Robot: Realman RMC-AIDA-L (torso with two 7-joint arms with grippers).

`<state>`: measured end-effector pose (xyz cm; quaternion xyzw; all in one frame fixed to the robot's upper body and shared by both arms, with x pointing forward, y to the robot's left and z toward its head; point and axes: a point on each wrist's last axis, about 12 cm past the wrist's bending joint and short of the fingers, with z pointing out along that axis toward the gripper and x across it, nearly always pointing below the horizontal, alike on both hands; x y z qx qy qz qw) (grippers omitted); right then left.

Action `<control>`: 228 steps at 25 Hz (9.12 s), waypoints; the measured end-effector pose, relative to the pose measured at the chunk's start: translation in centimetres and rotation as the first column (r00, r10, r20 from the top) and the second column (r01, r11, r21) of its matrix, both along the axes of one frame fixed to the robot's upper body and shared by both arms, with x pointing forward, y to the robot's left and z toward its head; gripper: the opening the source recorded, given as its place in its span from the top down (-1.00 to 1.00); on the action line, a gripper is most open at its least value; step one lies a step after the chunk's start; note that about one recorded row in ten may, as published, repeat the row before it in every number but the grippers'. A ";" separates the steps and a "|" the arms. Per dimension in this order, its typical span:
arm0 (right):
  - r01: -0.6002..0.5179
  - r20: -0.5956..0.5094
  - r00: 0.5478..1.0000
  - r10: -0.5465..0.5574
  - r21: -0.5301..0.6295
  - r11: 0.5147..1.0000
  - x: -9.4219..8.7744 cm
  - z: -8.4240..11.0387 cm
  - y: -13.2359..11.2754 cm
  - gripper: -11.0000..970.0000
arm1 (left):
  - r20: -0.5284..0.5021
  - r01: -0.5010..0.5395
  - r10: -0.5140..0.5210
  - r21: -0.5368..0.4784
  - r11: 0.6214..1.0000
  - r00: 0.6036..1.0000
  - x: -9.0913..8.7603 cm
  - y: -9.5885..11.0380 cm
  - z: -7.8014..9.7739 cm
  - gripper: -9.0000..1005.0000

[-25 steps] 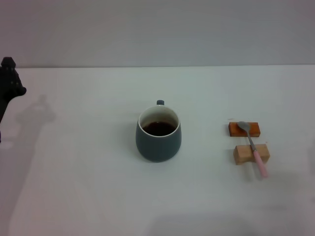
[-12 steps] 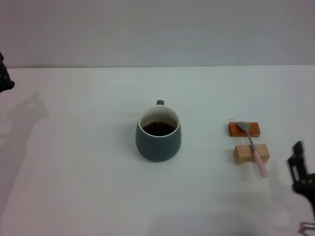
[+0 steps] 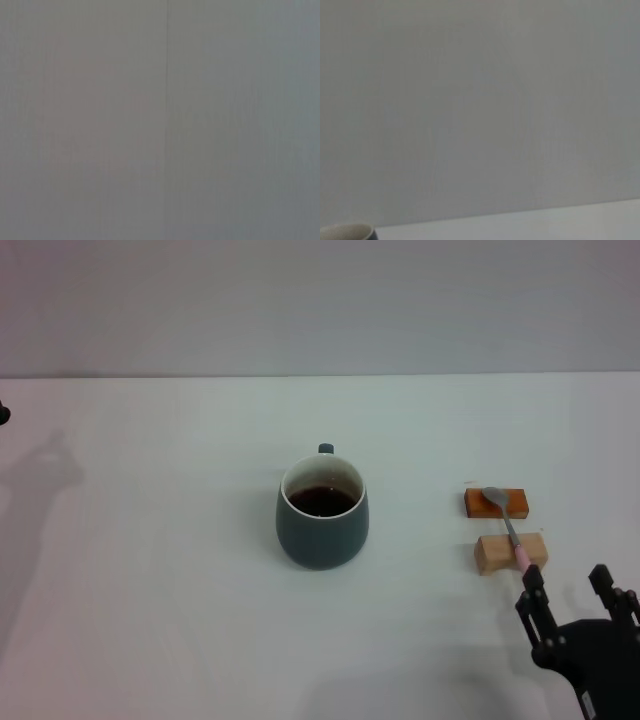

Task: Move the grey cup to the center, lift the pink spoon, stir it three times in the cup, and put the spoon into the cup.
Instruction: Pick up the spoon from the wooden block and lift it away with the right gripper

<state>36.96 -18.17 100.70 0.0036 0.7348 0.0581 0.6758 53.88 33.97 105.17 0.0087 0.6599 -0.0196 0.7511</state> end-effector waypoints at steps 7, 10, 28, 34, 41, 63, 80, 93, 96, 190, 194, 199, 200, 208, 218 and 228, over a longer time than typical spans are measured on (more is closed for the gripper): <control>0.026 -0.034 0.999 -0.027 -0.024 0.999 0.5 -0.4 -1.1 -0.43 | 0.002 -0.007 0.007 -0.007 1.000 1.000 -0.1 -0.1 -0.1 0.98; 0.028 -0.040 0.999 -0.029 -0.026 0.999 0.8 -0.5 -1.5 -0.43 | 0.001 -0.006 0.006 -0.009 1.000 1.000 0.0 -0.2 -0.1 0.98; -0.086 -0.136 0.987 0.080 -0.035 0.996 3.2 -1.4 -0.7 -0.43 | 0.004 -0.029 0.029 -0.013 1.000 1.000 0.2 0.3 0.1 0.98; -0.085 -0.148 0.986 0.079 -0.031 0.996 3.7 -1.4 -0.5 -0.43 | 0.006 -0.031 0.031 -0.011 0.999 0.999 0.2 0.5 0.2 0.98; -0.085 -0.165 0.983 0.079 -0.029 0.996 4.1 -1.5 -0.5 -0.43 | 0.002 -0.032 0.033 -0.013 0.999 0.999 0.2 0.6 0.1 0.98; -0.089 -0.178 0.981 0.078 -0.058 0.994 4.9 -1.5 -1.3 -0.34 | -0.008 -0.034 0.034 -0.015 0.999 0.999 0.1 0.6 -0.1 0.98; -0.089 -0.171 0.982 0.076 -0.074 0.993 5.1 -1.4 -1.2 -0.25 | -0.010 -0.034 0.034 -0.019 0.999 0.999 0.0 0.5 -0.2 0.98; -0.099 -0.181 0.980 0.085 -0.067 0.993 5.0 -1.5 -0.9 0.00 | -0.010 -0.038 0.038 -0.019 0.999 0.999 -0.2 0.6 -0.3 0.98; -0.099 -0.182 0.980 0.086 -0.066 0.993 5.0 -1.5 -0.8 0.06 | -0.011 -0.039 0.039 -0.018 0.999 0.999 -0.3 0.6 -0.3 0.98; -0.124 -0.239 0.966 0.099 -0.089 0.988 6.9 -1.7 -0.5 0.69 | -0.034 -0.045 0.044 -0.017 0.999 0.998 -0.1 1.0 -0.6 0.97; -0.124 -0.246 0.964 0.100 -0.087 0.988 7.0 -1.8 -0.5 0.70 | -0.030 -0.050 0.050 -0.020 0.999 0.998 0.0 1.1 -0.5 0.97; -0.126 -0.245 0.964 0.102 -0.084 0.988 7.0 -1.8 -0.4 0.71 | -0.035 -0.046 0.046 -0.014 0.999 0.998 0.3 1.0 -0.5 0.97; -0.126 -0.245 0.964 0.102 -0.084 0.988 7.0 -1.8 -0.4 0.72 | -0.035 -0.046 0.046 -0.014 0.999 0.998 0.3 1.0 -0.5 0.97; -0.131 -0.231 0.968 0.099 -0.127 0.983 7.0 -1.2 0.0 0.73 | -0.042 -0.043 0.042 -0.018 0.999 0.998 0.5 1.0 -0.6 0.97; -0.141 -0.229 0.968 0.107 -0.134 0.981 7.1 -0.9 0.4 0.73 | -0.043 -0.047 0.046 -0.025 0.999 0.998 0.3 1.2 -0.6 0.97; -0.188 -0.248 0.958 0.142 -0.174 0.967 6.9 0.0 1.5 0.73 | -0.040 -0.048 0.047 -0.031 0.998 0.998 0.2 1.3 -0.6 0.97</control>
